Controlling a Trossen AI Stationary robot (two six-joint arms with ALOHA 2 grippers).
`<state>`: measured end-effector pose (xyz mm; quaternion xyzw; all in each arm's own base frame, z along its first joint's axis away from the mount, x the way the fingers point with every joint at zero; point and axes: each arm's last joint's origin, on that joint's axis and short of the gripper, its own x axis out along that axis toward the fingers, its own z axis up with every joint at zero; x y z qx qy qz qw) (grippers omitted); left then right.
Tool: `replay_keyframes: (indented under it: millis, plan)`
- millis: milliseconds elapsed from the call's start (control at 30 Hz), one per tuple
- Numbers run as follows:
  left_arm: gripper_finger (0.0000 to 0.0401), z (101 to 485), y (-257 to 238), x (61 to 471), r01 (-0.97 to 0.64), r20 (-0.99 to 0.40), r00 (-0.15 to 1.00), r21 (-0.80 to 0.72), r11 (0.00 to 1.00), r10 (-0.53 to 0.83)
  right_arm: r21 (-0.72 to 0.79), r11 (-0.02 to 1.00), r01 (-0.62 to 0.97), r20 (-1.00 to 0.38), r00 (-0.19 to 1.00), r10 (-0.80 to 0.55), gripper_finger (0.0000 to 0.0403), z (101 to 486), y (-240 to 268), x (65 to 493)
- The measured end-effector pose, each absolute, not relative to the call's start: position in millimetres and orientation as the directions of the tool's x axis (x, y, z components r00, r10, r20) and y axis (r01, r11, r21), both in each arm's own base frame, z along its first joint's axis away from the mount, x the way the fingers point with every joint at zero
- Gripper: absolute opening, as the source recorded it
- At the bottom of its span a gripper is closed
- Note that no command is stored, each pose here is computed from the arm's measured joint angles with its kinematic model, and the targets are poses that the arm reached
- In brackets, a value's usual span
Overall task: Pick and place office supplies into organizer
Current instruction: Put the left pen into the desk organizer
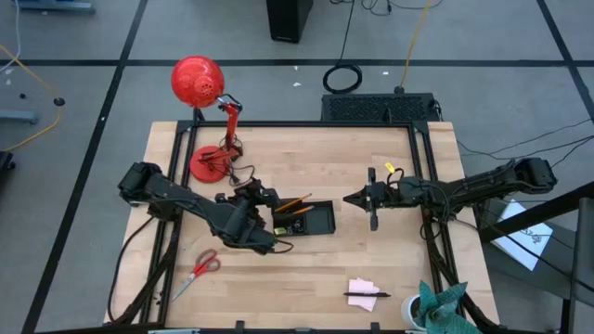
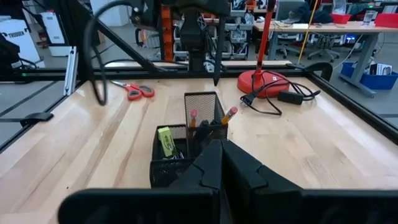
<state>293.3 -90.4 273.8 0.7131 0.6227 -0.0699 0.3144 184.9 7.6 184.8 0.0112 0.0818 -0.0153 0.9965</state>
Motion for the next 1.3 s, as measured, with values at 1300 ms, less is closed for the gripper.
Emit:
replay_keyframes:
  millis: [1300]
  plan:
    - [0.0038,192.7,-108.2,336.3,0.972,-0.518,0.235,0.14,-0.189,0.822,0.026,0.996,0.08,-0.194,0.978,-0.073,0.0,167.6,7.2,200.6]
